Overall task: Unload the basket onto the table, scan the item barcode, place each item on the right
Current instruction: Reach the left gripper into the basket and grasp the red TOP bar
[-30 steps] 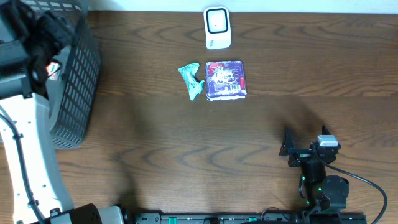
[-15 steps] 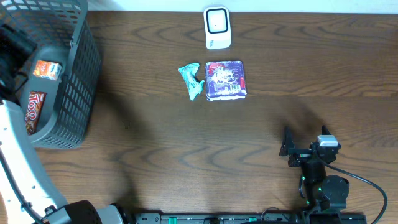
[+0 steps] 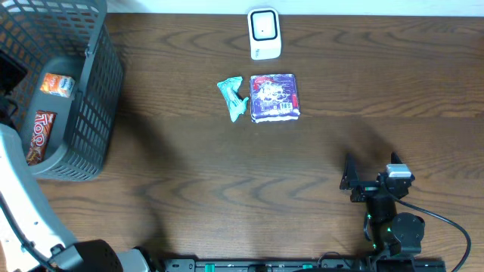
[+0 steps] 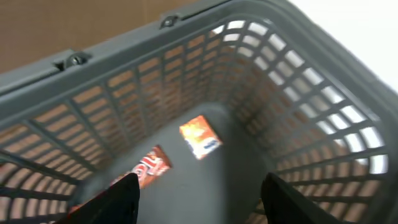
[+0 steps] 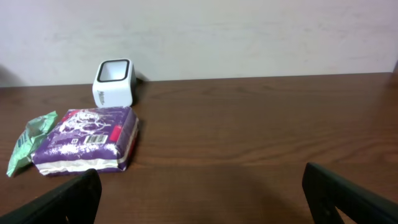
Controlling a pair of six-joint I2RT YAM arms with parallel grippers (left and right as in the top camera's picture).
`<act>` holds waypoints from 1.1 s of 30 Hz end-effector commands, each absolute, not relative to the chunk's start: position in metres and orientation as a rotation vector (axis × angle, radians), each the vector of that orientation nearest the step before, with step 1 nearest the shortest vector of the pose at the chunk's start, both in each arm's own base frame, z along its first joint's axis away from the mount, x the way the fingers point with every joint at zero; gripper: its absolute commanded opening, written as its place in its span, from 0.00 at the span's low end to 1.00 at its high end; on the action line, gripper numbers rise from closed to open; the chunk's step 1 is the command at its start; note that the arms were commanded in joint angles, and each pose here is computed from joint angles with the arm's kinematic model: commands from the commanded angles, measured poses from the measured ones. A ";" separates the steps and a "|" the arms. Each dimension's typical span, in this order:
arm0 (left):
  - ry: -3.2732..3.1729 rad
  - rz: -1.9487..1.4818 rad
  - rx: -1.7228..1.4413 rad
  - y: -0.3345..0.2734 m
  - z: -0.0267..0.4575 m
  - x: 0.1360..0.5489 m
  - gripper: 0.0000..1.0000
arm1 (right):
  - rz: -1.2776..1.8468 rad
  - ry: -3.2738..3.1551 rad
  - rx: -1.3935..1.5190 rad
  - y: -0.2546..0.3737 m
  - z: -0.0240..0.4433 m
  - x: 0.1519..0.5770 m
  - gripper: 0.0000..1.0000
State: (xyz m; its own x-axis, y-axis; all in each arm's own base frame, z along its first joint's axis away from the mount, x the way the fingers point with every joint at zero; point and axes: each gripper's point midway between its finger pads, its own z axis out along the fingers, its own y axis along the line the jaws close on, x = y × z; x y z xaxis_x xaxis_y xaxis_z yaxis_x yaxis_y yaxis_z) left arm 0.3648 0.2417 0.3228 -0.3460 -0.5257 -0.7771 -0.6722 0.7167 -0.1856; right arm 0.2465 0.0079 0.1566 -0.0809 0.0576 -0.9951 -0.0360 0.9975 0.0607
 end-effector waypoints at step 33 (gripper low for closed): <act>2.866 0.473 -0.713 0.292 0.089 0.337 0.62 | 0.065 1.653 0.011 0.007 0.155 0.246 0.99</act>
State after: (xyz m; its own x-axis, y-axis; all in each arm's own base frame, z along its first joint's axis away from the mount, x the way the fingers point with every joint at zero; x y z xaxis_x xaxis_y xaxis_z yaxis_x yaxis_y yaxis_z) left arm 0.3392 0.2969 0.1055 -0.8501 -0.4548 -0.2656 -0.5203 0.8032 0.2900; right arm 0.2465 0.0079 0.1565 -0.0813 0.0576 -0.9950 -0.0360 0.9975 0.0607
